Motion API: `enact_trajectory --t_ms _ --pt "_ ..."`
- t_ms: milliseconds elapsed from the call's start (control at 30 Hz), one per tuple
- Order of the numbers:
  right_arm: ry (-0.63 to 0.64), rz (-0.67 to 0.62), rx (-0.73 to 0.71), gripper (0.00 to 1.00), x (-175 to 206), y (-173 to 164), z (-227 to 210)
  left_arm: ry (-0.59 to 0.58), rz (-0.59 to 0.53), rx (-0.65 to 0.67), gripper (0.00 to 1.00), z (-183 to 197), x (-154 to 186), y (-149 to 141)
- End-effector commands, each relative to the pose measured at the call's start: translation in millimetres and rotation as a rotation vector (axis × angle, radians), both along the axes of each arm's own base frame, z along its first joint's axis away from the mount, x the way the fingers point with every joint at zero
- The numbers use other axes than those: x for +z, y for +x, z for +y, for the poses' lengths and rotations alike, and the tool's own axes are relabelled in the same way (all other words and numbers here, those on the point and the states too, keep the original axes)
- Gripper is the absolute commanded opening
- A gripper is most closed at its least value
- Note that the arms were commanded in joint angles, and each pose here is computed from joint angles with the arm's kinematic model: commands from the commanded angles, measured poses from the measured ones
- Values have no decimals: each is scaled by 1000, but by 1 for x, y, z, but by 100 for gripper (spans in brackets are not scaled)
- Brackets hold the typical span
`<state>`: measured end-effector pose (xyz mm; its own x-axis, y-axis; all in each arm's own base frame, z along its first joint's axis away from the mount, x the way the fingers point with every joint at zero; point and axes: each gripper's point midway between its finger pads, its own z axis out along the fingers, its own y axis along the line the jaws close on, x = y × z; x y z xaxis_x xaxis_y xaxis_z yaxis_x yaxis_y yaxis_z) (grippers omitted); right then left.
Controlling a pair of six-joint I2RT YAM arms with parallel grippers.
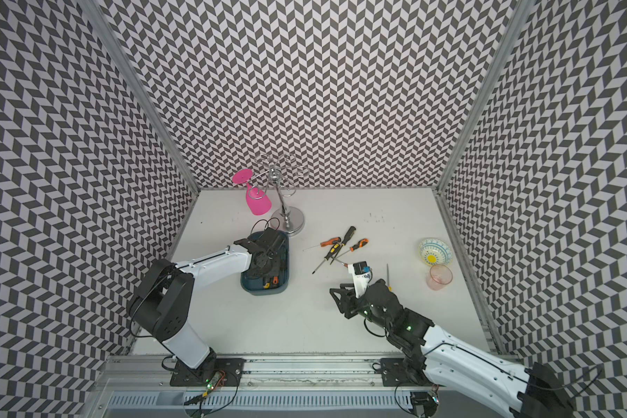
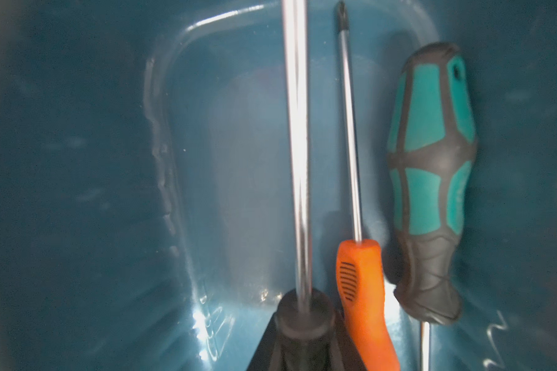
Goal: Put the screwdriver on the desktop into the storage box
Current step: Place the screwdriver in the storage box.
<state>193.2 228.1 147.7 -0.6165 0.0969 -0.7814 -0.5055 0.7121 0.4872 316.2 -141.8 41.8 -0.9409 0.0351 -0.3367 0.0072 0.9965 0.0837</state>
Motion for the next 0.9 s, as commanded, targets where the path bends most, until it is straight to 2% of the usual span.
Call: enact_trajectory --t_ms 0,167,467,867 --pt "28 -18 -14 46 5 1 -1 -2 -28 11 26 -2 7 12" --pt "30 -18 -19 46 5 1 -2 -11 -31 18 36 -3 8 12" --pt "35 -15 -21 46 5 1 -2 -35 -38 13 37 -6 12 13" --pt "17 -9 -55 47 5 5 -7 -105 -89 3 38 -14 37 14"
